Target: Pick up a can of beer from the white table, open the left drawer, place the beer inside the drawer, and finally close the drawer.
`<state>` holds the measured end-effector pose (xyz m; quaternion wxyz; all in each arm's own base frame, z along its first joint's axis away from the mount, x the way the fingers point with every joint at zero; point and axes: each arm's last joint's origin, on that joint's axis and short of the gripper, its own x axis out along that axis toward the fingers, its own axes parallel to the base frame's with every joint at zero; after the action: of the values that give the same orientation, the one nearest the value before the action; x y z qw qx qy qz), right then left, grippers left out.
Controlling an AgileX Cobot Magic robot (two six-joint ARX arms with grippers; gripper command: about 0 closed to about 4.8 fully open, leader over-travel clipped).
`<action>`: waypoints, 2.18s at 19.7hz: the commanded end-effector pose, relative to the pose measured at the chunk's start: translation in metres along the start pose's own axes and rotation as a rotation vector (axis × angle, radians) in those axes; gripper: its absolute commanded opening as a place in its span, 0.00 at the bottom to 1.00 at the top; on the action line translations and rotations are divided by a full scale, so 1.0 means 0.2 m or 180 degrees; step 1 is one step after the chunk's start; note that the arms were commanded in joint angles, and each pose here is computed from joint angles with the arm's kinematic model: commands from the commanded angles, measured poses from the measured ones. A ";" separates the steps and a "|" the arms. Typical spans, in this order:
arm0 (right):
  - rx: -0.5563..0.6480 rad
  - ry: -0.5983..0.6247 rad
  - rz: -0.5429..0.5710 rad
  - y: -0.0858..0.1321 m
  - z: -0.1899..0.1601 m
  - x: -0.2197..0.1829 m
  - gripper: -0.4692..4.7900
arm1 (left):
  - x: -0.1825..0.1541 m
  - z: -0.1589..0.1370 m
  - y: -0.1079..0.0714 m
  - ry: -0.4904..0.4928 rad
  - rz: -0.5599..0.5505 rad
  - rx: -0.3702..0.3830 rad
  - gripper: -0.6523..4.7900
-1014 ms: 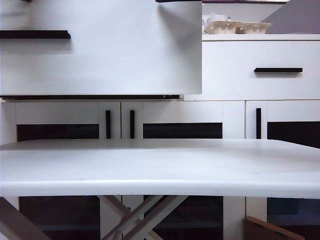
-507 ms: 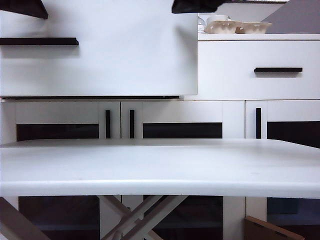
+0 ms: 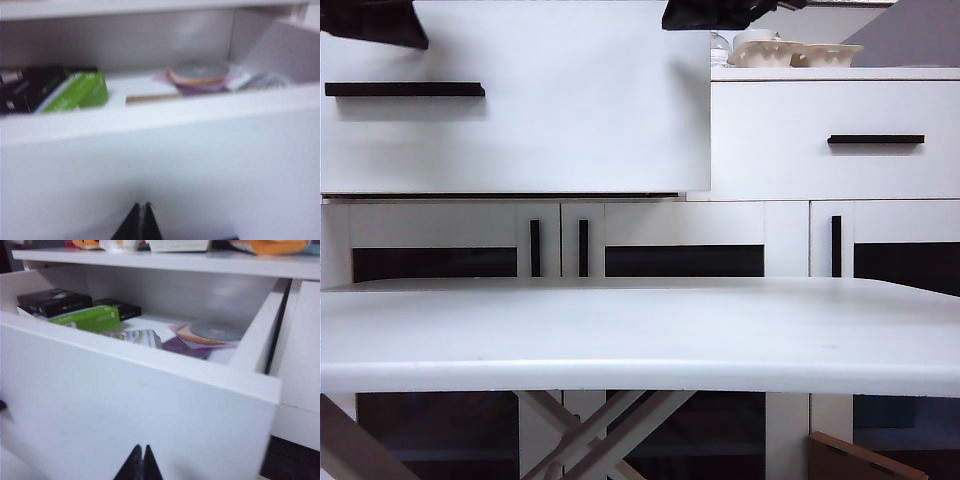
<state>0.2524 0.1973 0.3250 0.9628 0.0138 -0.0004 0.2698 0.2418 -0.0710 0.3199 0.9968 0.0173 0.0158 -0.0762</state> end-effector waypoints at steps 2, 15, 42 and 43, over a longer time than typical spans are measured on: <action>-0.0013 -0.0084 0.0094 0.01 0.04 0.00 0.08 | 0.06 0.02 0.04 -0.0086 0.0056 -0.0022 0.11; -0.0077 -0.0059 0.0114 0.01 0.03 0.00 0.08 | 0.21 0.00 0.18 -0.0068 0.0135 -0.0045 0.11; -0.0172 -0.0034 0.0191 0.01 0.04 0.00 0.08 | 0.68 0.06 0.18 -0.0297 0.0035 -0.0043 0.11; -0.0172 -0.0034 0.0192 0.02 0.04 0.00 0.08 | 0.71 0.06 0.18 -0.0309 0.0037 -0.0043 0.11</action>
<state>0.2526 0.1992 0.3290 0.9559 -0.0133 -0.0028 0.2935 0.3845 -0.0561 0.3228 0.9974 0.0096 -0.0182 -0.0690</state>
